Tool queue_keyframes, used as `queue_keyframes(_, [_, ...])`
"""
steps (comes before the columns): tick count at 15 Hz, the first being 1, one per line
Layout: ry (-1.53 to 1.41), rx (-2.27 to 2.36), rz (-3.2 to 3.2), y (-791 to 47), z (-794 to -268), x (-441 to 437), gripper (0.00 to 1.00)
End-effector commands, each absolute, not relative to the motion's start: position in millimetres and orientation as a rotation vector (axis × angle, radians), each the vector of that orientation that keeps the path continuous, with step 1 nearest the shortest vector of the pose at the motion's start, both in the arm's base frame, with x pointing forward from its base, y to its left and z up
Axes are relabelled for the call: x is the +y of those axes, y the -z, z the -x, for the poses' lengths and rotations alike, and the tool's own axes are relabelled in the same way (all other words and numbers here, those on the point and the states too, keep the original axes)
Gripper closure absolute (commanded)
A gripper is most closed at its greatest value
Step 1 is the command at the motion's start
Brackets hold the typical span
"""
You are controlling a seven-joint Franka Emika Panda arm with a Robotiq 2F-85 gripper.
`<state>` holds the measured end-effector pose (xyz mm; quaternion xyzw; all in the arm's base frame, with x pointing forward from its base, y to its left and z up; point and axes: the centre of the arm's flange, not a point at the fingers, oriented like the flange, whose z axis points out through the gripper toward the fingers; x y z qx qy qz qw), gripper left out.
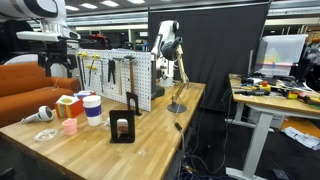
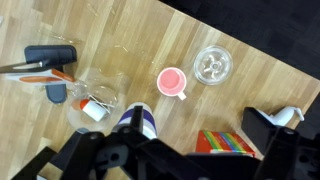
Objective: Pour the contents of the pink cup into the white and blue cup
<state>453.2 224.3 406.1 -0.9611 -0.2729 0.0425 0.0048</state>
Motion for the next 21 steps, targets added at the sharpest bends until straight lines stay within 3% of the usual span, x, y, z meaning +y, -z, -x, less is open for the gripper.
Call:
queue_keyframes(1, [-0.072,-1.14,2.982,-383.8,-464.8,258.4,0.0])
queue_keyframes(13, [-0.03,-1.267,2.967,-366.7,-460.0,284.4,0.0])
queue_keyframes(21, [0.014,-1.567,2.727,-293.1,-454.6,328.1,0.0])
